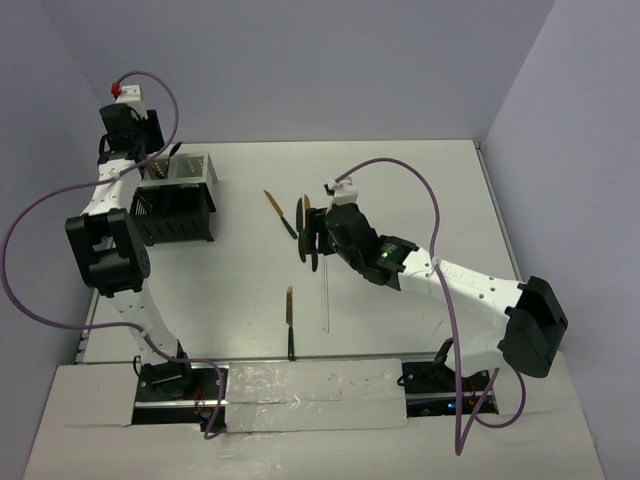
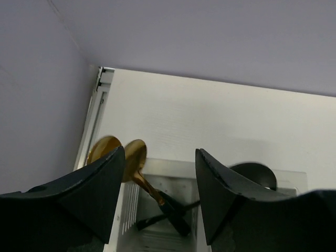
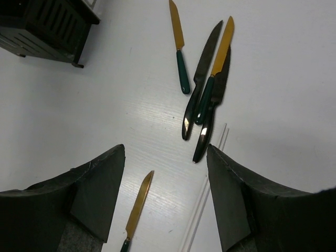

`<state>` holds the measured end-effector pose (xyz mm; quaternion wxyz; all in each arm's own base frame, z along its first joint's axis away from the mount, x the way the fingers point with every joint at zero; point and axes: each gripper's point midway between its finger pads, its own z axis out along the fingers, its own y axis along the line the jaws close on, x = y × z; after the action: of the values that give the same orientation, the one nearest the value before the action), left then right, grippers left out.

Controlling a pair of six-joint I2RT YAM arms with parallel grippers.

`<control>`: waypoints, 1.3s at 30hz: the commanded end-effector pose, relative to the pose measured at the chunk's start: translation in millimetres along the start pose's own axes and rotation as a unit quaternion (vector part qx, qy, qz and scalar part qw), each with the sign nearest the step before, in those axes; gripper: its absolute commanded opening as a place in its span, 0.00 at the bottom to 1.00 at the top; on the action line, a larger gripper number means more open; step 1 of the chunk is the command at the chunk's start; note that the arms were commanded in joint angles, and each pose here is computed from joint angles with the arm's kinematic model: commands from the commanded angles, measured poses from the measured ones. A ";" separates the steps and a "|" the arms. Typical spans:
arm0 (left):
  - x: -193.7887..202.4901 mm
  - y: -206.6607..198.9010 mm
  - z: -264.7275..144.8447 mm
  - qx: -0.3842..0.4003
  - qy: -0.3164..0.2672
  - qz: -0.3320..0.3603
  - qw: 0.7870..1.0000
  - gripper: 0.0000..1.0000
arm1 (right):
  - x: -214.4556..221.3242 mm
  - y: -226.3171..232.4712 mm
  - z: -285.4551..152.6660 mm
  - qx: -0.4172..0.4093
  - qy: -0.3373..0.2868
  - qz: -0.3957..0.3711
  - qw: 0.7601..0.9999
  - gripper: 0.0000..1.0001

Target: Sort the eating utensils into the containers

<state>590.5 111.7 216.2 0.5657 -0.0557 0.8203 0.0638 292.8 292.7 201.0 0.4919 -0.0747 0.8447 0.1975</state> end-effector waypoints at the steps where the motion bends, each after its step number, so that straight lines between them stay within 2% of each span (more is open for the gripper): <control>1: -50.4 -0.7 -36.7 0.012 -0.049 -0.006 0.999 0.65 | -16.6 -2.9 -9.6 0.005 -0.024 0.018 1.000 0.71; 3: -61.3 -9.5 -56.5 0.032 -0.046 -0.038 0.998 0.66 | -15.1 -5.1 -9.3 0.012 -0.019 0.021 1.000 0.71; 5: -75.3 -25.0 -82.2 0.065 -0.048 -0.042 0.996 0.65 | -10.7 -9.1 -9.1 0.022 -0.010 0.030 0.999 0.71; 6: -64.8 -40.6 -95.6 0.098 -0.018 -0.037 0.994 0.64 | -3.5 -14.6 -9.4 0.033 0.002 0.028 0.999 0.71; 9: -48.5 -87.0 -141.6 0.165 0.021 0.016 0.986 0.55 | 12.2 -29.0 -13.2 0.059 0.018 0.040 0.997 0.71; 10: -21.9 -118.5 -169.1 0.211 0.062 0.039 0.975 0.56 | 16.3 -31.6 -14.4 0.063 0.021 0.048 0.997 0.71; 12: 8.3 -150.0 -198.8 0.255 0.101 0.088 0.958 0.58 | 24.2 -38.7 -19.6 0.070 0.025 0.057 0.996 0.71; 13: 35.1 -177.9 -224.2 0.288 0.141 0.116 0.940 0.59 | 26.4 -41.8 -21.6 0.073 0.026 0.059 0.995 0.71; 15: 71.0 -198.0 -258.3 0.321 0.182 0.143 0.918 0.62 | 30.7 -48.2 -27.4 0.081 0.029 0.065 0.994 0.71; 17: 113.3 -225.1 -300.1 0.363 0.227 0.178 0.886 0.63 | 35.6 -56.0 -33.2 0.097 0.036 0.068 0.992 0.71; 18: 127.4 -231.3 -312.2 0.372 0.239 0.192 0.876 0.63 | 35.6 -59.4 -37.7 0.101 0.034 0.073 0.992 0.71; 19: 143.3 -249.1 -333.9 0.395 0.245 0.220 0.858 0.64 | 37.4 -62.8 -40.9 0.107 0.035 0.077 0.991 0.70; 21: 175.3 -252.7 -353.8 0.402 0.266 0.247 0.841 0.64 | 39.1 -70.4 -51.3 0.118 0.033 0.093 0.988 0.70; 22: 194.9 -259.6 -370.9 0.420 0.277 0.265 0.823 0.64 | 40.1 -72.0 -54.5 0.121 0.030 0.107 0.986 0.70; 24: 208.6 -270.9 -383.0 0.433 0.293 0.250 0.815 0.65 | 39.5 -79.7 -65.6 0.128 0.019 0.121 0.984 0.69; 25: 224.2 -276.8 -391.9 0.442 0.311 0.253 0.802 0.65 | 39.4 -81.6 -68.3 0.131 0.013 0.135 0.982 0.69; 26: 230.3 -285.3 -400.8 0.442 0.338 0.214 0.803 0.65 | 39.3 -86.6 -74.3 0.137 0.007 0.141 0.981 0.68; 28: 251.6 -293.8 -411.0 0.441 0.378 0.195 0.790 0.66 | 40.6 -89.8 -79.7 0.143 0.007 0.153 0.978 0.68; 29: 257.8 -297.7 -412.4 0.427 0.395 0.171 0.796 0.66 | 37.6 -90.1 -83.5 0.143 0.001 0.158 0.977 0.67; 32: 293.7 -290.4 -413.8 0.372 0.448 0.159 0.797 0.70 | 39.2 -92.8 -91.5 0.154 0.003 0.159 0.975 0.66; 35: 312.3 -292.5 -424.6 0.351 0.470 0.173 0.791 0.73 | 44.4 -100.1 -100.9 0.174 0.005 0.159 0.972 0.66; 36: 319.2 -297.1 -434.8 0.360 0.479 0.176 0.781 0.74 | 44.5 -101.7 -103.1 0.179 0.000 0.168 0.969 0.66; 37: 322.9 -299.8 -440.2 0.353 0.490 0.162 0.781 0.77 | 50.7 -104.1 -107.9 0.182 0.006 0.166 0.969 0.66; 39: 338.7 -299.0 -446.7 0.339 0.506 0.162 0.776 0.76 | 57.5 -109.2 -113.6 0.193 0.008 0.179 0.965 0.66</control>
<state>116.2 -249.6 47.4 0.0343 0.2948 0.9422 -0.1556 215.0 172.0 174.0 0.4391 0.1291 0.8787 0.1360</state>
